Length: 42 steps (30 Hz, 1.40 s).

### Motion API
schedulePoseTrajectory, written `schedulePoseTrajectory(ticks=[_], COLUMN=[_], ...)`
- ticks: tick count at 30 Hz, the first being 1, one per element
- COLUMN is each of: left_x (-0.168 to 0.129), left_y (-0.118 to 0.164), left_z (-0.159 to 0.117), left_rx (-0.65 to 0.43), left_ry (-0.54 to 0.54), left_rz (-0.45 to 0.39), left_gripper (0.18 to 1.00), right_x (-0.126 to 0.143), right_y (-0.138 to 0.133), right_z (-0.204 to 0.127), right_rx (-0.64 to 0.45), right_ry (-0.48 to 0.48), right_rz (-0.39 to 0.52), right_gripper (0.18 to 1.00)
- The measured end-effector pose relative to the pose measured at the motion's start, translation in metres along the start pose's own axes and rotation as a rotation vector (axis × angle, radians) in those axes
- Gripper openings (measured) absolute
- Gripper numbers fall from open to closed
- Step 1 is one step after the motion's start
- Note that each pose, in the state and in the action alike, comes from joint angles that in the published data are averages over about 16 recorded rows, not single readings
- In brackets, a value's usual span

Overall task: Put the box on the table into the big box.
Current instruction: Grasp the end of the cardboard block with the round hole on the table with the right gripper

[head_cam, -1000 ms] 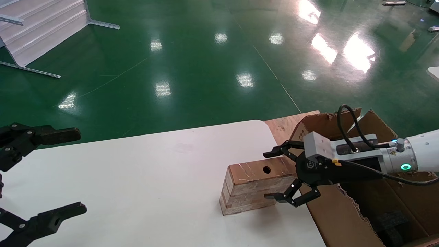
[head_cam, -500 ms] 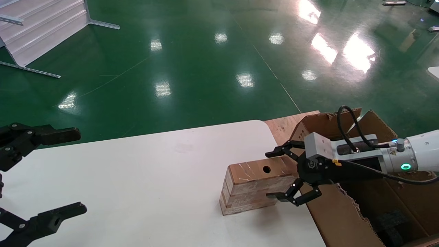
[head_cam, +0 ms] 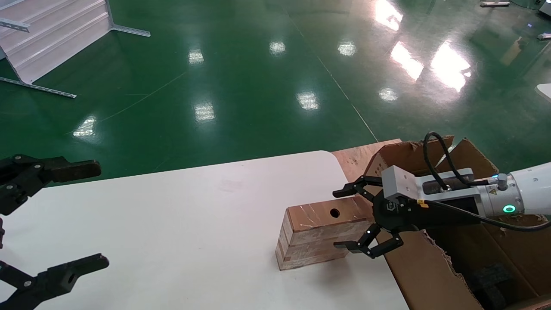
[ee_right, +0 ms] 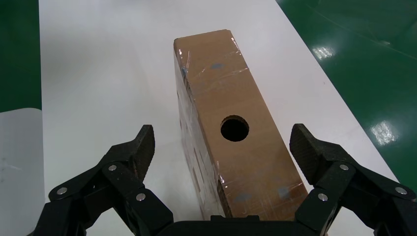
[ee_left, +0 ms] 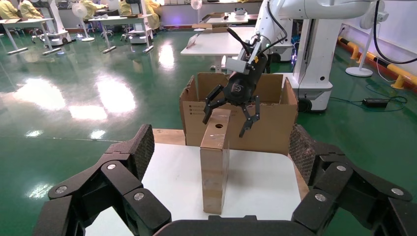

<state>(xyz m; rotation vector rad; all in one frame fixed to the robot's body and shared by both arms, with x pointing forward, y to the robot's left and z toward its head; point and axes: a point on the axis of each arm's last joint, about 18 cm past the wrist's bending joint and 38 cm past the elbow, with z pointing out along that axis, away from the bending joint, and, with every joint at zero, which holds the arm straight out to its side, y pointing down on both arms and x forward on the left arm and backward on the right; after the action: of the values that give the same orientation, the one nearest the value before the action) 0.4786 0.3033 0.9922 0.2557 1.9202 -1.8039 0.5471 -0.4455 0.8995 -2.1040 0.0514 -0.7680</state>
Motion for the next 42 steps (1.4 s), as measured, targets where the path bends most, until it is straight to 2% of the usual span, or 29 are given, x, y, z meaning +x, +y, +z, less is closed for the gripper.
schedulePoseTrajectory(ticks=[14,20,26,37,42], left_x=[0.0000,0.0000,0.0000,0.0000,0.0000], left_y=[0.0000,0.0000,0.0000,0.0000,0.0000], left_z=[0.0000,0.0000,0.0000,0.0000,0.0000], left_rx=[0.000,0.000,0.000,0.000,0.000], left_ry=[0.000,0.000,0.000,0.000,0.000], left_rz=[0.000,0.000,0.000,0.000,0.000], left_gripper=[1.001,1.001,1.000,0.987,0.956], right_x=[-0.0006,-0.0007,-0.0008,-0.0010,-0.0011], right_y=[0.0005,0.0006,0.0006,0.0007,0.0007], right_z=[0.0004,0.0005,0.0006,0.0007,0.0007], right_rx=[-0.002,-0.002,-0.002,-0.003,-0.002], right_ry=[-0.002,-0.003,-0.003,-0.004,-0.004], right_rz=[0.000,0.001,0.001,0.001,0.001], right_gripper=[0.986,0.948,0.875,0.646,0.555])
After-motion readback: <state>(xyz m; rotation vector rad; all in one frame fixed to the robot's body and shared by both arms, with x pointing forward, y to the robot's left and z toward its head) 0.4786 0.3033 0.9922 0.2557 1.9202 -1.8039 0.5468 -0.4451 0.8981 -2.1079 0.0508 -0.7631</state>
